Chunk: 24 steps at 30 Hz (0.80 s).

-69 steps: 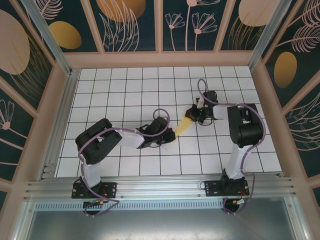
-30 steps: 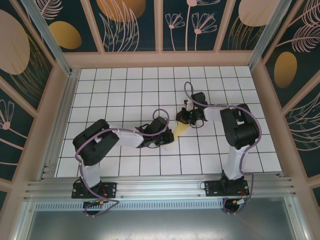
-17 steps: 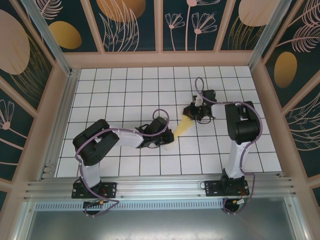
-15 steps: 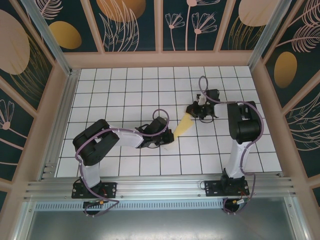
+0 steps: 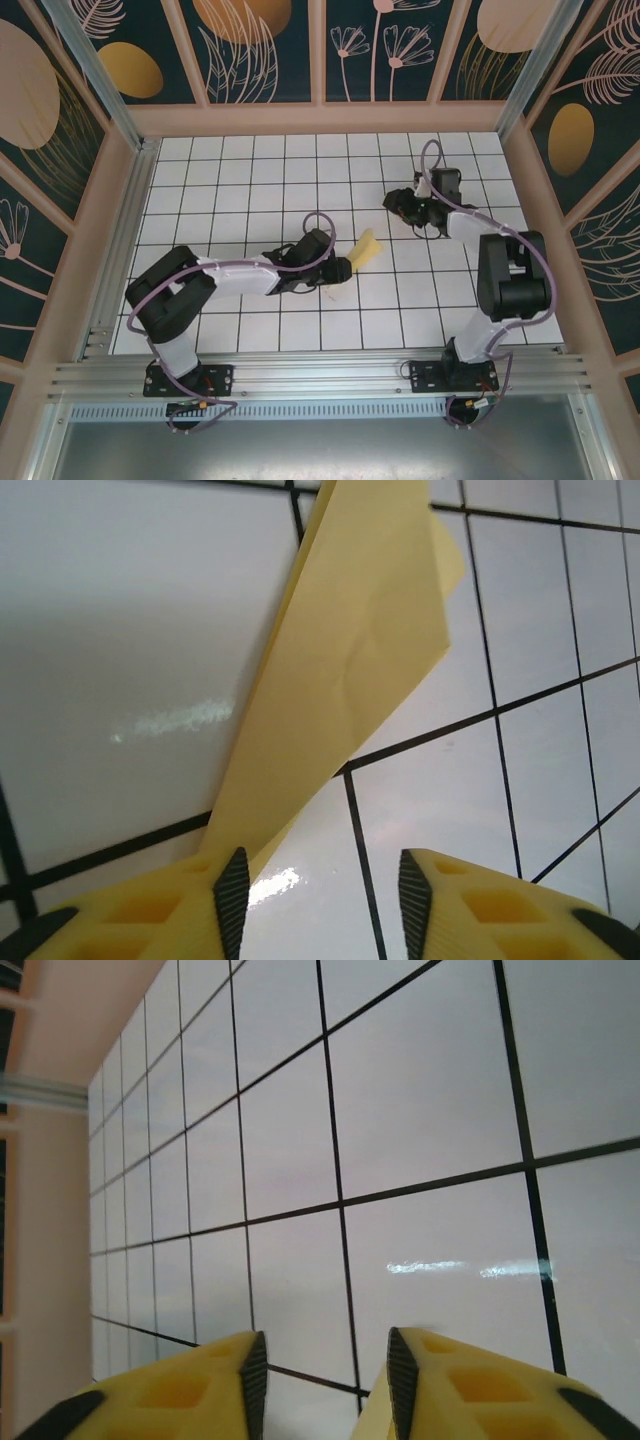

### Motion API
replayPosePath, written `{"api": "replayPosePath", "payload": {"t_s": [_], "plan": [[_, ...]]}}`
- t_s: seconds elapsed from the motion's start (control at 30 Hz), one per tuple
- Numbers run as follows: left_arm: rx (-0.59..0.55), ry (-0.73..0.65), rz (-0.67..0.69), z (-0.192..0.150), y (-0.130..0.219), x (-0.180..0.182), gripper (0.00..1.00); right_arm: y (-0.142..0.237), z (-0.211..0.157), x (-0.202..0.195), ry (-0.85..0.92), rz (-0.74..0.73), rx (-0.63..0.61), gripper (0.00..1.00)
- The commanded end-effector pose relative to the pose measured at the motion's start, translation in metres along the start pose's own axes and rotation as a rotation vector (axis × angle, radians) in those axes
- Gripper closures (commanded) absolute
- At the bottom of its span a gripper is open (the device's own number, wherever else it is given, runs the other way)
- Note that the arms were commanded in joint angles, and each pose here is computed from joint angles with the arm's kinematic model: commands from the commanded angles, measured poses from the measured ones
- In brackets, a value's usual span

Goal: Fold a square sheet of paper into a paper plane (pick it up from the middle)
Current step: Turn over a paper plane at the center of the table.

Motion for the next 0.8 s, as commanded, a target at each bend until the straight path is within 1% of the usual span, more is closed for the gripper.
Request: {"api": "replayPosePath", "payload": {"t_s": [0.0, 0.03, 0.07, 0.17, 0.23, 0.33, 0.47, 0.57, 0.67, 0.77], "plan": [[-0.08, -0.189, 0.098, 0.012, 0.017, -0.015, 0.48, 0.016, -0.025, -0.016, -0.096, -0.111, 0.011, 0.47], [-0.09, -0.237, 0.139, 0.015, 0.016, -0.02, 0.44, 0.02, -0.03, -0.018, -0.11, -0.122, 0.008, 0.4], [-0.098, -0.281, 0.182, 0.018, 0.018, -0.023, 0.43, 0.024, -0.034, -0.02, -0.118, -0.135, 0.002, 0.36], [-0.055, -0.408, 0.31, 0.02, 0.001, -0.024, 0.39, 0.033, -0.042, -0.026, -0.138, -0.171, -0.015, 0.28], [-0.036, -0.462, 0.339, 0.026, -0.008, -0.028, 0.38, 0.037, -0.044, -0.029, -0.146, -0.183, -0.025, 0.23], [0.014, -0.533, 0.321, 0.028, -0.023, -0.035, 0.36, 0.043, -0.046, -0.032, -0.159, -0.192, -0.036, 0.18], [0.07, -0.567, 0.374, 0.031, -0.039, -0.032, 0.38, 0.05, -0.045, -0.032, -0.168, -0.19, -0.055, 0.14], [0.108, -0.547, 0.361, 0.032, -0.048, -0.029, 0.48, 0.053, -0.046, -0.031, -0.168, -0.189, -0.055, 0.13], [0.131, -0.495, 0.359, 0.034, -0.052, -0.019, 0.61, 0.055, -0.046, -0.03, -0.166, -0.189, -0.058, 0.13], [0.136, -0.441, 0.339, 0.035, -0.052, -0.012, 0.81, 0.058, -0.047, -0.027, -0.163, -0.183, -0.057, 0.14]]}}
Point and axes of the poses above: each hand's point on the last joint's axis, 136 mm out from that joint toward the fingers, its own y axis back along the fingers, its own x axis along the line the jaws close on, z = x × y, the point moved 8 cm from there along y, back along the fingers, and after that the axes turned 6 degrees about -y, right-handed, at the moved point
